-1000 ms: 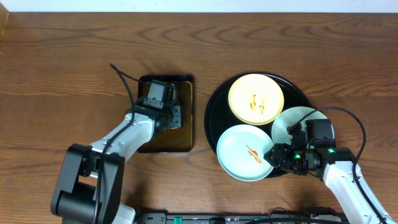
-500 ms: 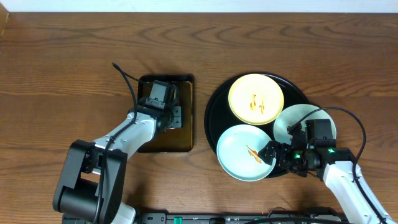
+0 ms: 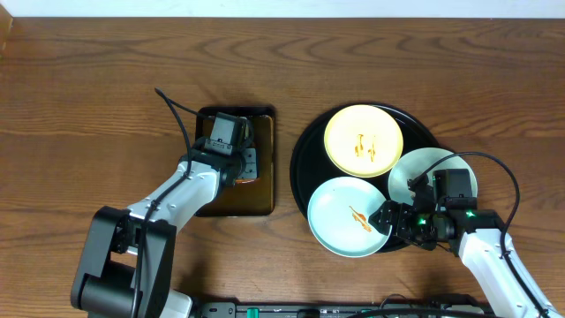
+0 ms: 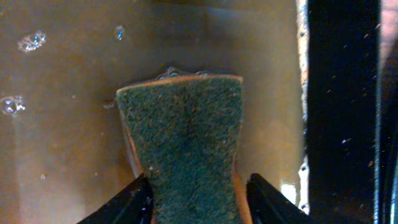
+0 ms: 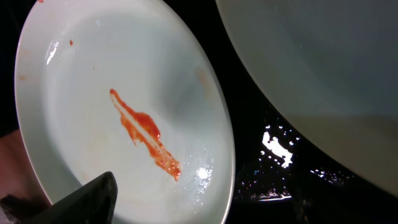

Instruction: Clean dirty plates on tray and stack at the side

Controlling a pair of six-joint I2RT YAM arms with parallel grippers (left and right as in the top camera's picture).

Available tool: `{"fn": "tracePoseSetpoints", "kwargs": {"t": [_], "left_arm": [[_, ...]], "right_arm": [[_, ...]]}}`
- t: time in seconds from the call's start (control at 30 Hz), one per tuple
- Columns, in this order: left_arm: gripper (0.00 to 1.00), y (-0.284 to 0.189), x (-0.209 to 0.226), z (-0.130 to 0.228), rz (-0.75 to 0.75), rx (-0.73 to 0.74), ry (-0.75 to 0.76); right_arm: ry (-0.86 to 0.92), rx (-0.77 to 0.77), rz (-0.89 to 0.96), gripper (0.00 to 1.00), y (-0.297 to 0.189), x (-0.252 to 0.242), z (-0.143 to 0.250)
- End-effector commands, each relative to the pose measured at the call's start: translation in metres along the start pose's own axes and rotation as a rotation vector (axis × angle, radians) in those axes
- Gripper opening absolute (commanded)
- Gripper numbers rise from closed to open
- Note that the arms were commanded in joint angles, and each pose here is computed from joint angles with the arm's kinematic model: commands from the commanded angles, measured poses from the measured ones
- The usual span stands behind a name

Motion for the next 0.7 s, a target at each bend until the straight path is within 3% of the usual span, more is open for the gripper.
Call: {"fn": "tracePoseSetpoints", "kwargs": {"t": [0.0, 0.17, 0.2, 0.37, 0.67], "left_arm": [[0.44, -0.007, 0.000, -0.007, -0.031, -0.026, -0.018], [0.32, -0.007, 0.004, -0.003, -0.063, -0.013, -0.028], [0.24, -0.007, 0.004, -0.002, -0.065, -0.010, -0.029], [0.08, -0.007, 0.004, -0.003, -0.064, -0.010, -0.031], [0.07, -0.015, 0.003, -0.004, -0.058, -0.022, -0.032]], "right_arm": [[-0.008, 0.015, -0.006, 0.83, 0.002, 0.001, 0.003], [-0.003, 0.026, -0.003, 0.74, 0.002, 0.000, 0.005], [-0.002, 0.027, -0.001, 0.70, 0.002, 0.000, 0.005], [0.060, 0.025, 0.038, 0.62, 0.004, -0.005, 0.007], [0.139, 0.019, 0.067, 0.58, 0.009, -0.012, 0.011]]}}
Point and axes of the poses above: each gripper's point midway between its finger pads, its own y axis out along the fingers, its own x axis along the line the jaws close on, z = x × y, the point moved 8 cm from there along -y, back along the fingers, and after that the axes turned 4 degrees about -y, right-handed, at the moved point
